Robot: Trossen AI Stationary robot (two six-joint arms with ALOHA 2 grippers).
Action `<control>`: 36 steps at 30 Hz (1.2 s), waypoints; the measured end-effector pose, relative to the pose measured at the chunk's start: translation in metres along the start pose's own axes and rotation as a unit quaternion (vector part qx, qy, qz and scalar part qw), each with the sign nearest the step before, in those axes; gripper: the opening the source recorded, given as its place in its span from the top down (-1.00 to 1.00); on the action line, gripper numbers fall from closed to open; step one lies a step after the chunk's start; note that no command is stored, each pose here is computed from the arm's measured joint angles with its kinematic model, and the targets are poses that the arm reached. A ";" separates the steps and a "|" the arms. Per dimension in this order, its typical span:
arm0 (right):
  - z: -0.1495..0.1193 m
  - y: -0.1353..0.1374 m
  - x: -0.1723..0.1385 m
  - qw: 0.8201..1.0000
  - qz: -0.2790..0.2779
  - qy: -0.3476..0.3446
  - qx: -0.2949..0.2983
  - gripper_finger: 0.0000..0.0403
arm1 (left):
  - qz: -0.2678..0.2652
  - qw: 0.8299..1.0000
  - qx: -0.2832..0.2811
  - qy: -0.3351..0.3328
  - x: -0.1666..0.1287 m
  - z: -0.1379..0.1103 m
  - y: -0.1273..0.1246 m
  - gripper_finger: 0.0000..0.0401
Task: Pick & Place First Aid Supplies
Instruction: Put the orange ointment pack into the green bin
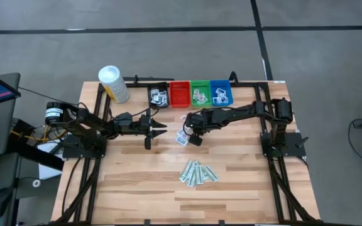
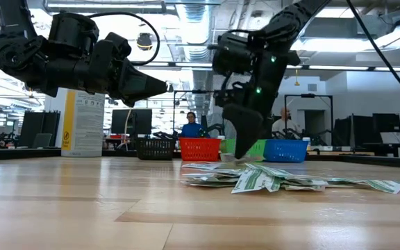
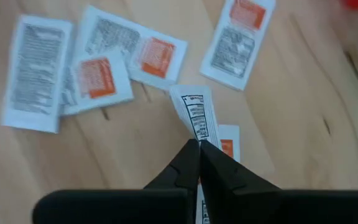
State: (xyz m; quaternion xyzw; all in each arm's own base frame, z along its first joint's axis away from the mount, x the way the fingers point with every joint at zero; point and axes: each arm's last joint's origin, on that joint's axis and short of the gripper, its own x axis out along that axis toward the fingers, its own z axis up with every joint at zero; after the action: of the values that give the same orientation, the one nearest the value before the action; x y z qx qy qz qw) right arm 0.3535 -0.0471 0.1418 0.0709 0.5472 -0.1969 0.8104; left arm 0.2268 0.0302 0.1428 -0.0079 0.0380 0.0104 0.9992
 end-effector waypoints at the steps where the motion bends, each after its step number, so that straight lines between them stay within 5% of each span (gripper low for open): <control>1: -0.002 0.000 0.001 1.000 -0.002 0.002 0.000 0.96 | 0.000 1.000 0.000 0.000 0.000 0.000 0.000 0.49; 11: -0.002 0.012 -0.001 0.999 0.007 -0.017 -0.029 0.73 | 0.000 1.000 0.000 0.000 0.000 0.000 0.000 0.49; 29: 0.005 0.012 -0.001 0.995 -0.005 -0.052 -0.082 0.69 | 0.000 1.000 0.000 0.000 0.000 0.000 0.000 0.49; 36: 0.005 0.012 -0.001 0.995 -0.001 -0.050 -0.081 0.40 | 0.000 1.000 0.000 0.000 0.000 0.000 0.000 0.49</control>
State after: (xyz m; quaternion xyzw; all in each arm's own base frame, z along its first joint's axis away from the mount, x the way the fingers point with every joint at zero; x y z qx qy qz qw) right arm 0.3618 -0.0378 0.1435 -0.0057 0.5199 -0.1556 0.8399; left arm 0.2268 0.0302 0.1428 -0.0079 0.0380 0.0102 0.9992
